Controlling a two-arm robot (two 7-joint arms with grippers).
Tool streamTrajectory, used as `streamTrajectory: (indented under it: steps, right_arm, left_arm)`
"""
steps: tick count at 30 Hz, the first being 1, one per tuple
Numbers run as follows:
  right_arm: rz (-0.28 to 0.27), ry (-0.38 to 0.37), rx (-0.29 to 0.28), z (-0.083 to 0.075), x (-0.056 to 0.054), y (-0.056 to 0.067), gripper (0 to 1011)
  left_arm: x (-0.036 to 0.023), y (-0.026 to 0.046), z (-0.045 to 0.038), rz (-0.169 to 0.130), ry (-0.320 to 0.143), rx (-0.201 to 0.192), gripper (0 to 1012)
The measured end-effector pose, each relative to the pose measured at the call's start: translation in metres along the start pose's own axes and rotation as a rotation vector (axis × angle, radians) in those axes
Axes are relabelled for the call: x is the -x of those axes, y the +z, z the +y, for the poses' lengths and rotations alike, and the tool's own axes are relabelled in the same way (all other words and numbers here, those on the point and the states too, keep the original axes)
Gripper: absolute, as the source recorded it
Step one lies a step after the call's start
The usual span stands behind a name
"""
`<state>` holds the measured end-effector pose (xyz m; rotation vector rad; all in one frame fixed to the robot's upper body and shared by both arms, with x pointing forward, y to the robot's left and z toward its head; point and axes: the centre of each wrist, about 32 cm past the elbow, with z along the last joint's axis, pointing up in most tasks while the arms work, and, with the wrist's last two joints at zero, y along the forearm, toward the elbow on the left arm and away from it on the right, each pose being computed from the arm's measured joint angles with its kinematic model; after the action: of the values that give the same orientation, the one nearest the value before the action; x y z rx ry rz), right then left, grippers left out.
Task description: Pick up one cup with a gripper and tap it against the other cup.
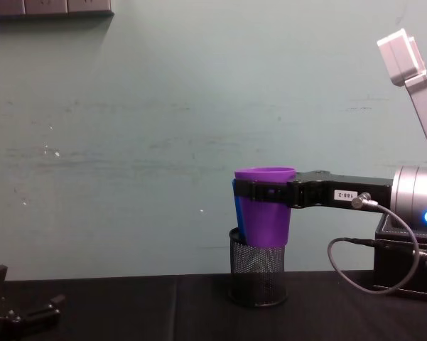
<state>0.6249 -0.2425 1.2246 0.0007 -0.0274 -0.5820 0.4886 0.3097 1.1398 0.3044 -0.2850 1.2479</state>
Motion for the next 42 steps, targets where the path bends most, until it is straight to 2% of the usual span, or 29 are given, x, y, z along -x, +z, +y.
streamTrajectory:
  steps: [21,33,42]
  right_arm:
    - [-0.001,-0.003,0.003,0.0015,0.0011,0.0013,754]
    - [0.004,0.014,0.008,-0.0042,0.0033,-0.0008,754]
    - [0.005,0.062,0.013,-0.0068,0.0064,-0.0018,754]
  left_arm:
    - [0.0,0.0,0.0,0.0,0.0,0.0,1011]
    - [0.0,0.0,0.0,0.0,0.0,0.0,1011]
    - [0.0,0.0,0.0,0.0,0.0,0.0,1011]
